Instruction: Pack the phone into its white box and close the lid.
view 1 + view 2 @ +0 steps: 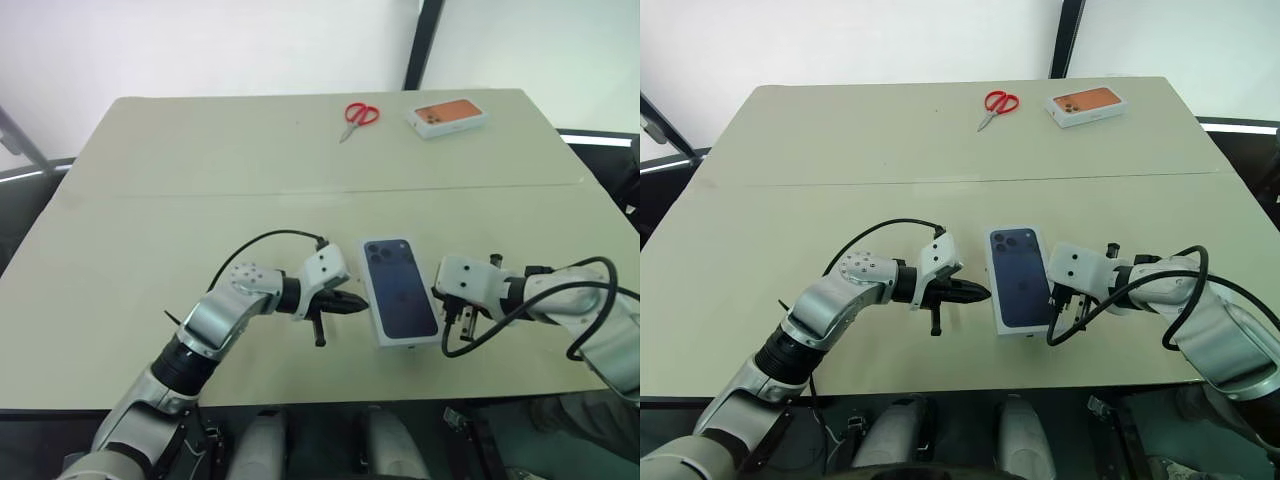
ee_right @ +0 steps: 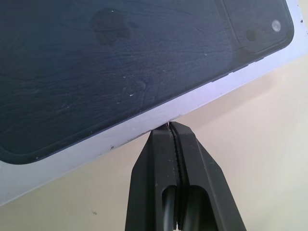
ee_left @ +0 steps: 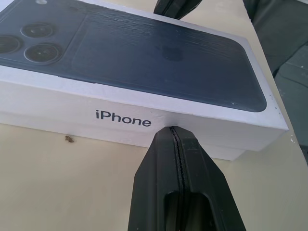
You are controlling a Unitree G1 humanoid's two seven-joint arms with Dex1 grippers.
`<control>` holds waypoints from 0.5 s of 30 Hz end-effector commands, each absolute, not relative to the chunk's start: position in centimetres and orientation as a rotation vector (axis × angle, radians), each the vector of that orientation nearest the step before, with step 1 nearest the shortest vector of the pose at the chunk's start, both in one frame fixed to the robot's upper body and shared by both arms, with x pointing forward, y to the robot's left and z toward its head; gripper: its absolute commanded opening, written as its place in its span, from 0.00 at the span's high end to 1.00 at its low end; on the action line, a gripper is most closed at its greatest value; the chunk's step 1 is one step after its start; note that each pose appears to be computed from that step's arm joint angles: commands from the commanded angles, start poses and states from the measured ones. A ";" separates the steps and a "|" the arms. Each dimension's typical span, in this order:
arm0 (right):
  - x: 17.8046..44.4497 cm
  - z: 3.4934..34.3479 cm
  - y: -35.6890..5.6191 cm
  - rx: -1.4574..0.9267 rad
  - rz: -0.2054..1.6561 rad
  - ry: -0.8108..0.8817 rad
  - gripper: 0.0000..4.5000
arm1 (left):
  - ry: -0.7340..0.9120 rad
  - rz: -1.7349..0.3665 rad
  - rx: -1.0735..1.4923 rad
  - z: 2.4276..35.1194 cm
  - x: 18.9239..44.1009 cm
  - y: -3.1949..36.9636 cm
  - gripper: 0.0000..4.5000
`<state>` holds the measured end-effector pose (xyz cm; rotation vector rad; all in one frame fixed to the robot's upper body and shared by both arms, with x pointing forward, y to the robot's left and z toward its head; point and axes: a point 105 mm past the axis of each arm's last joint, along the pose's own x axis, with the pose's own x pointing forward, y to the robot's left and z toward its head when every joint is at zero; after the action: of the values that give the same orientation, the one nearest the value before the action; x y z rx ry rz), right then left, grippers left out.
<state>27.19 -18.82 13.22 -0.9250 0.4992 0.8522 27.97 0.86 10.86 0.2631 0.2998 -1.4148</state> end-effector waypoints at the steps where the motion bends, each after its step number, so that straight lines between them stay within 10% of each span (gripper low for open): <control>1: 26.9 13.9 -17.9 -0.940 0.877 0.445 0.99 | 0.248 -1.431 0.277 11.8 27.9 0.3 1.00; 15: 27.2 14.2 -19.0 -0.959 0.833 0.460 0.99 | 0.240 -1.377 0.259 12.1 29.0 1.1 1.00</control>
<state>27.06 -18.79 12.94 -0.9206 0.5012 0.8527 28.52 1.12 10.47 0.2608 0.3115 -1.3839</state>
